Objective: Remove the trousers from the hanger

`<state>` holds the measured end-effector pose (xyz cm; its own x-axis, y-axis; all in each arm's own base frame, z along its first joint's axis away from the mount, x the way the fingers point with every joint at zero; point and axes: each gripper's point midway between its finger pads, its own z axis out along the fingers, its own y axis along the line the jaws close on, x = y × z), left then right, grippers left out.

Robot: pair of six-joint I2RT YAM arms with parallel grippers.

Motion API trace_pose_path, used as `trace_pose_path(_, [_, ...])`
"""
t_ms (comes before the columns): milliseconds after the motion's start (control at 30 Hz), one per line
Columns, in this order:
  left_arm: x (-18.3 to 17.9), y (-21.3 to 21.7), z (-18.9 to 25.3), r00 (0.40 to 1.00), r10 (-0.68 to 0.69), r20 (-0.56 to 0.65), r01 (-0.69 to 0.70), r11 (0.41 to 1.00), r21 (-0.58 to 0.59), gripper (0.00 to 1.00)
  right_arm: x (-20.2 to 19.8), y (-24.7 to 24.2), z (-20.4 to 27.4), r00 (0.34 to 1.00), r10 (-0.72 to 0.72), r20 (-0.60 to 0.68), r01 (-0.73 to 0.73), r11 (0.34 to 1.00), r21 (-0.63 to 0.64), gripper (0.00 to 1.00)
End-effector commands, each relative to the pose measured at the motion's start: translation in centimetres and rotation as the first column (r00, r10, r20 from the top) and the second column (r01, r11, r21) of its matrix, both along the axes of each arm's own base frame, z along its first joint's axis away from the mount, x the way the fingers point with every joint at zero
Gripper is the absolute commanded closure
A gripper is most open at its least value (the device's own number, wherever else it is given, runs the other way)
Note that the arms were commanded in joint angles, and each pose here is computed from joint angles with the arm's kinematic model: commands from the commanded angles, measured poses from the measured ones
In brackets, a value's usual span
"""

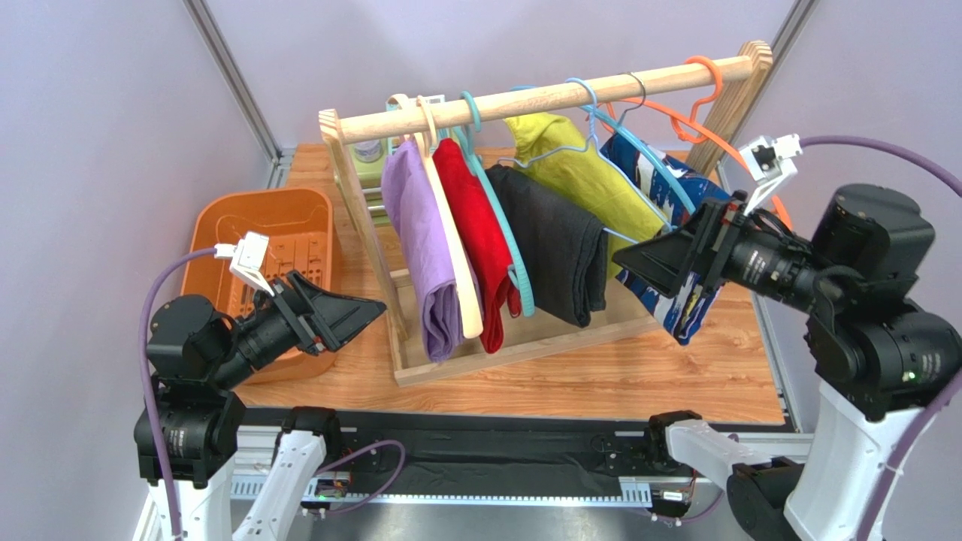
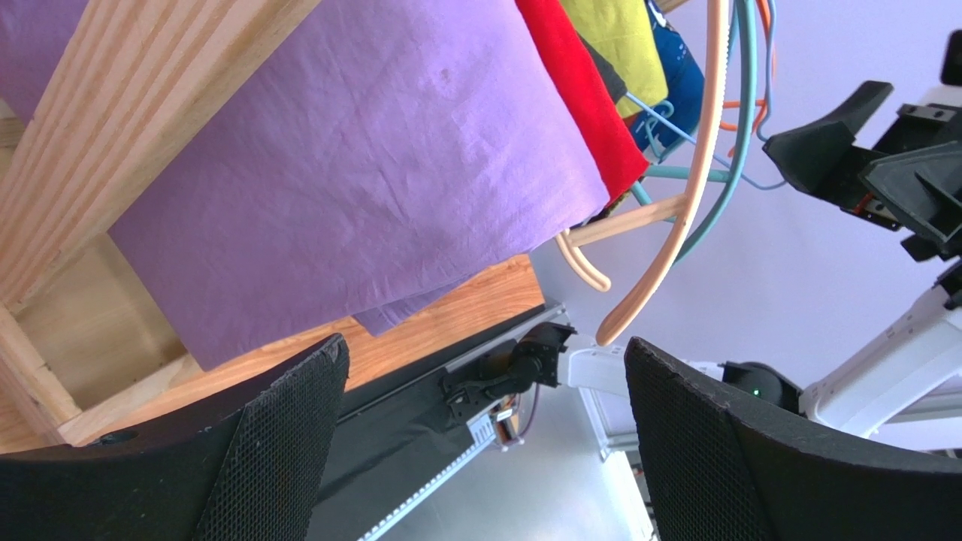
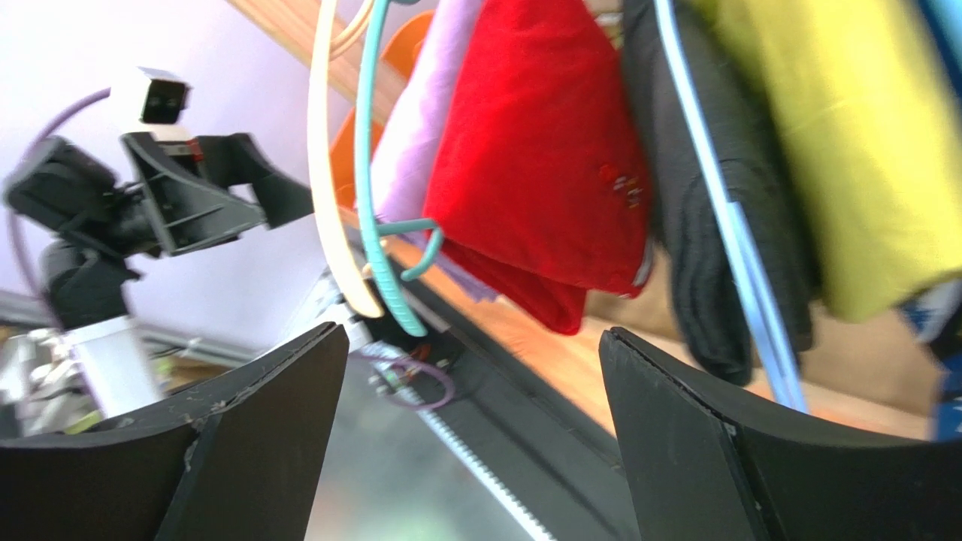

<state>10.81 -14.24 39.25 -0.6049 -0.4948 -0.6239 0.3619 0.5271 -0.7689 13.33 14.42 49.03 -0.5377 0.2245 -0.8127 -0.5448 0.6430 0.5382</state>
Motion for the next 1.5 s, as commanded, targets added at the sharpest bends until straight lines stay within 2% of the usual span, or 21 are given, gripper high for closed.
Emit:
trace_pose_path(0, [-0.2,-0.2,1.1,0.998,-0.02,0.051,0.021,1.0,-0.011,0.04,-1.8,2.3,1.8,0.985,0.154,-0.078,-0.142,0.98,0.142,0.13])
trace_pose_path(100, [-0.1,-0.3,1.1,0.999,-0.018,0.048,0.018,1.0,-0.018,0.05,-1.0,3.4,2.6,0.982,0.17,-0.077,-0.157,0.976,0.153,0.14])
trace_pose_path(133, [0.0,-0.3,1.1,0.999,-0.018,0.048,0.018,1.0,-0.018,0.05,-2.4,4.6,3.2,0.968,0.244,-0.06,-0.233,0.961,0.151,0.14])
trace_pose_path(167, [0.0,-0.3,1.1,0.999,-0.018,0.048,0.018,1.0,-0.018,0.05,-2.6,5.3,3.4,0.964,0.26,-0.063,-0.248,0.957,0.15,0.14])
trace_pose_path(200, [0.0,-0.3,1.0,0.999,-0.018,0.049,0.018,1.0,-0.018,0.05,-1.2,6.2,2.8,0.968,0.234,-0.093,-0.221,0.967,0.125,0.14])
trace_pose_path(233, [0.0,-0.3,0.9,0.999,-0.018,0.045,0.018,1.0,-0.017,0.05,-2.7,7.2,3.4,0.954,0.29,-0.077,-0.28,0.953,0.12,0.15])
trace_pose_path(300, [0.0,-0.3,0.9,0.999,-0.017,0.043,0.018,1.0,-0.021,0.06,-1.7,8.1,3.0,0.966,0.246,-0.078,-0.239,0.967,0.086,0.15])
trace_pose_path(433, [-0.3,-0.3,0.5,0.999,-0.015,0.034,0.016,0.999,-0.032,0.07,-2.6,10.8,2.8,0.947,0.311,-0.078,-0.306,0.95,0.069,0.18])
trace_pose_path(467, [-0.6,-0.3,0.5,0.999,-0.019,0.034,0.02,0.999,-0.037,0.07,-2.0,11.1,2.7,0.959,0.275,-0.067,-0.272,0.961,0.052,0.18])
trace_pose_path(533, [-0.8,-0.4,0.3,0.999,-0.025,0.029,0.026,0.999,-0.04,0.09,-2.7,13.0,2.1,0.95,0.307,-0.06,-0.306,0.952,0.021,0.22])
trace_pose_path(667, [-1.2,-0.4,0.2,0.999,-0.025,0.028,0.027,0.999,-0.046,0.09,-1.3,14.4,1.7,0.974,0.226,-0.016,-0.227,0.973,-0.038,0.31])
trace_pose_path(733, [-1.3,-0.4,0.2,0.999,-0.026,0.027,0.028,0.998,-0.049,0.1,-0.9,15.3,1.0,0.979,0.202,-0.015,-0.203,0.977,-0.063,0.4])
trace_pose_path(767, [-1.3,-0.4,0.2,0.999,-0.026,0.023,0.027,0.998,-0.05,0.11,0.2,15.0,0.9,0.991,0.131,0.004,-0.13,0.988,-0.079,0.42])
trace_pose_path(900, [-1.5,-0.3,0.4,1.0,-0.018,0.024,0.019,0.999,-0.046,0.12,1.8,15.4,-1.0,0.999,0.023,0.025,-0.019,0.99,-0.141,0.41])
trace_pose_path(1267, [-1.8,0.0,0.1,1.0,-0.006,0.007,0.006,1.0,-0.011,0.12,2.0,20.1,-2.5,0.997,0.045,0.066,-0.031,0.978,-0.208,0.39])
trace_pose_path(1400, [-2.2,-0.2,0.6,1.0,-0.02,0.016,0.02,1.0,-0.013,0.12,2.2,20.9,-3.3,0.997,0.043,0.065,-0.028,0.976,-0.215,0.41])
trace_pose_path(1467, [-2.2,-0.2,0.7,1.0,-0.025,0.015,0.025,1.0,-0.008,0.12,2.4,21.0,-3.3,0.997,0.034,0.073,-0.017,0.977,-0.213,0.45])
